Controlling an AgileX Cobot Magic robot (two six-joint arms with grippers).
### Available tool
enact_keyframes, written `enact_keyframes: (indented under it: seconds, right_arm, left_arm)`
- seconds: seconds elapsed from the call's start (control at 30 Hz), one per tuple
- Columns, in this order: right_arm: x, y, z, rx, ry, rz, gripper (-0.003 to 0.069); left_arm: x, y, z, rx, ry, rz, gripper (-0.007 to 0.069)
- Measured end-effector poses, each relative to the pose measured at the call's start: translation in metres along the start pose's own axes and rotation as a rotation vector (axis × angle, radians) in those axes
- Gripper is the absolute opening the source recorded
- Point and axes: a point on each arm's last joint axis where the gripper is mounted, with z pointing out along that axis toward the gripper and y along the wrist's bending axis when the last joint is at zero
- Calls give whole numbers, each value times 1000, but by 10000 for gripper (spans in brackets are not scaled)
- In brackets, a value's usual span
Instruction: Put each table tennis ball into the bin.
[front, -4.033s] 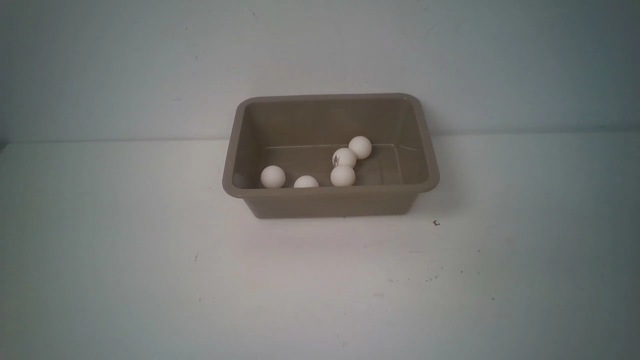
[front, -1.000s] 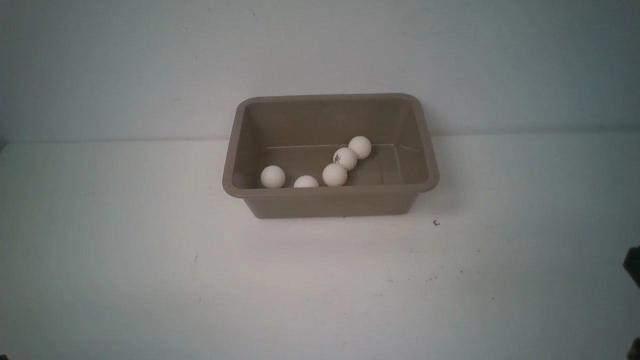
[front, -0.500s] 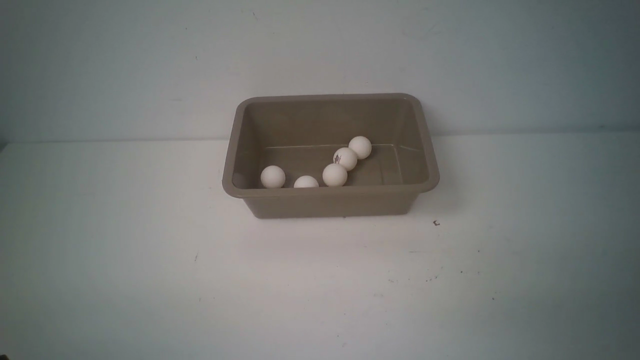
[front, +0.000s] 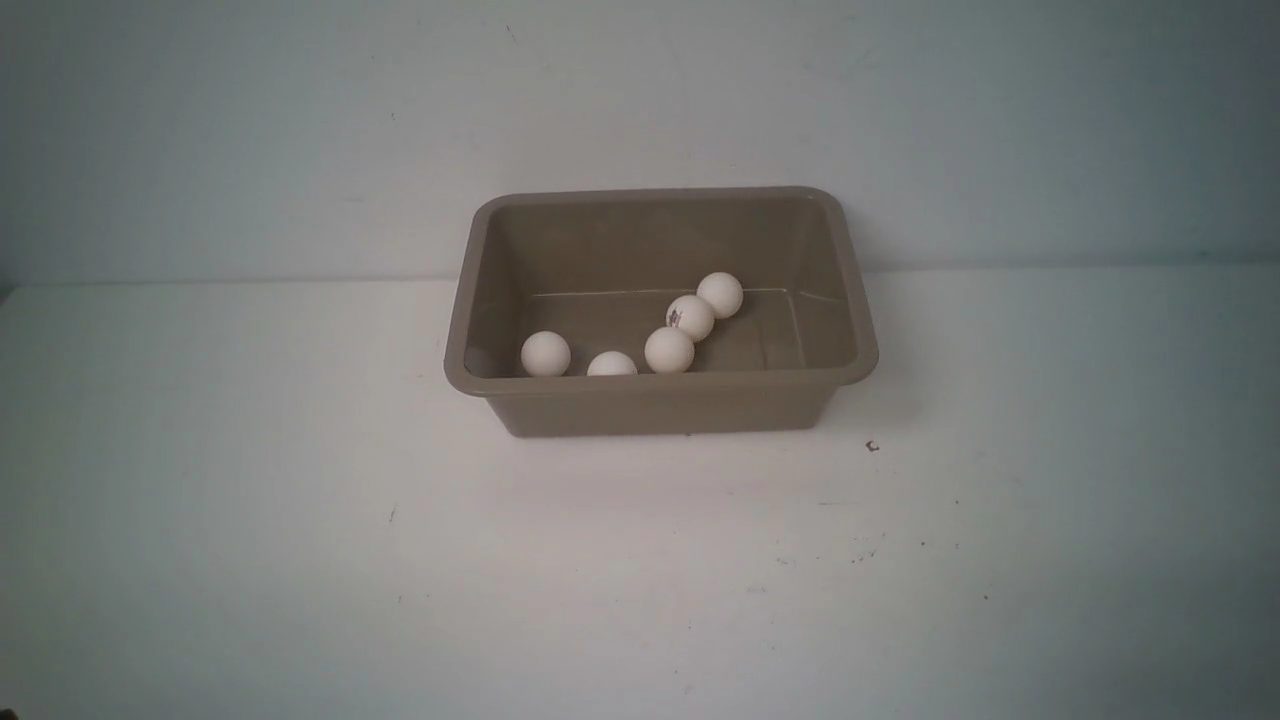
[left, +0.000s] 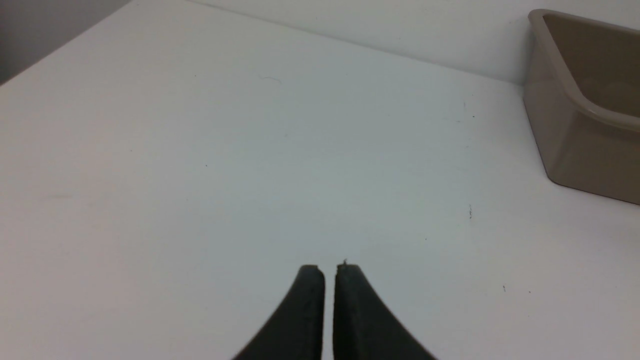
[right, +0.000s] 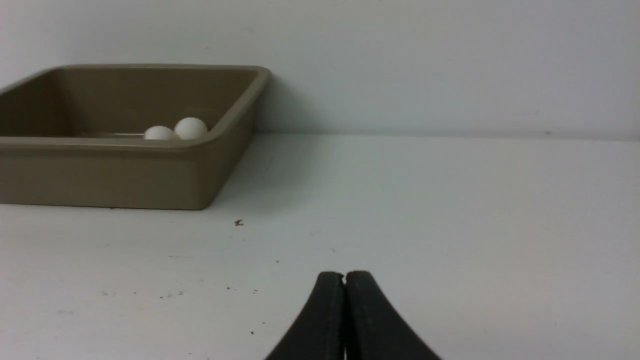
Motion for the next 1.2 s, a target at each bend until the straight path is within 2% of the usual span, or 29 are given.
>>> enact_keyframes:
  seconds: [0.27,0.37,1.2]
  right_arm:
    - [9,-9,0,169,55,90,-18]
    - [14,-10,1,204,67,118,-18]
    - [13,-10,1,208,56,133,-18]
  left_arm:
    - [0,0,0,0,0,0,16]
    - [0,0,0,0,0,0,16]
    - [0,0,0,0,0,0,16]
